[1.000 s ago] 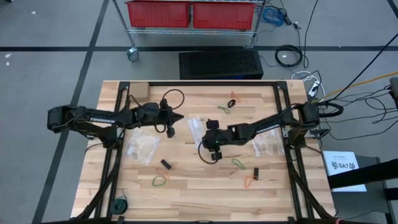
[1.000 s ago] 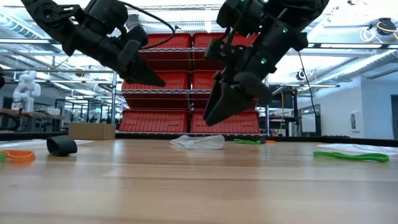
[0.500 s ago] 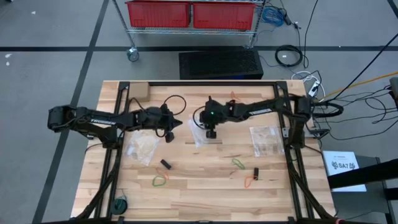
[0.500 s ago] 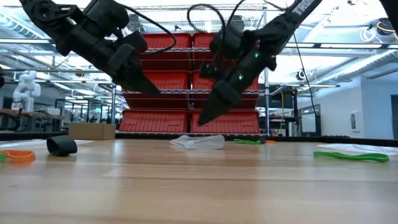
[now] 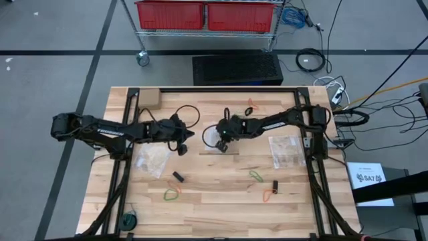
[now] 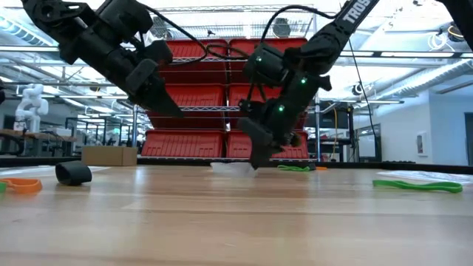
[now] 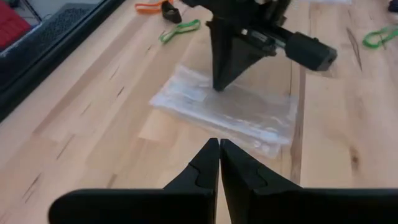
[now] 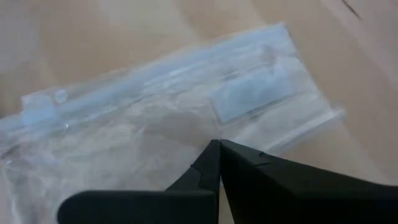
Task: Sort rubber bands
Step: Open the top left transparent zip bag
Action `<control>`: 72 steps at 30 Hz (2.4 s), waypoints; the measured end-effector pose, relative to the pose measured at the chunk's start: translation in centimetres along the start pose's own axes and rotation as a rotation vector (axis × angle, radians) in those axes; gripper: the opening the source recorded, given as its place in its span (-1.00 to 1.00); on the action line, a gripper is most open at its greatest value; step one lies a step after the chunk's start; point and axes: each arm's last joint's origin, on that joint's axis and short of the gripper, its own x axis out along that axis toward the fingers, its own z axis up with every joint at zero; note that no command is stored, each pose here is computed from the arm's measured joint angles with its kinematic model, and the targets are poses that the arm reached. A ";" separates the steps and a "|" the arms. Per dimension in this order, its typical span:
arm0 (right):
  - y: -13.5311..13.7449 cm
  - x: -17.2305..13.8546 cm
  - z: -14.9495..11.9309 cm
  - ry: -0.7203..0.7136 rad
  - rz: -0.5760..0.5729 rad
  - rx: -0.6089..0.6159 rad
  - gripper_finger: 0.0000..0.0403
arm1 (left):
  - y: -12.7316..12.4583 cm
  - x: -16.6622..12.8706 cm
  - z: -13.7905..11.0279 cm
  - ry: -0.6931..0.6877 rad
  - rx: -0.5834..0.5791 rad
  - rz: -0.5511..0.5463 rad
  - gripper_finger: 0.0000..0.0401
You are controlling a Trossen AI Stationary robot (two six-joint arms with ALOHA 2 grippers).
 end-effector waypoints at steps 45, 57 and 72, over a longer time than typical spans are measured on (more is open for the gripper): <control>-3.3 1.1 3.4 -0.073 0.454 -0.099 -0.32 | -0.3 0.0 0.0 0.005 -0.026 -0.098 -0.89; -1.1 1.1 3.3 -0.058 0.506 -0.198 -0.96 | -0.3 0.0 -0.1 0.010 -0.026 -0.096 -0.89; -1.9 -3.2 3.3 0.022 0.254 -0.193 -1.00 | -0.2 0.0 -0.3 0.031 -0.049 -0.078 -0.89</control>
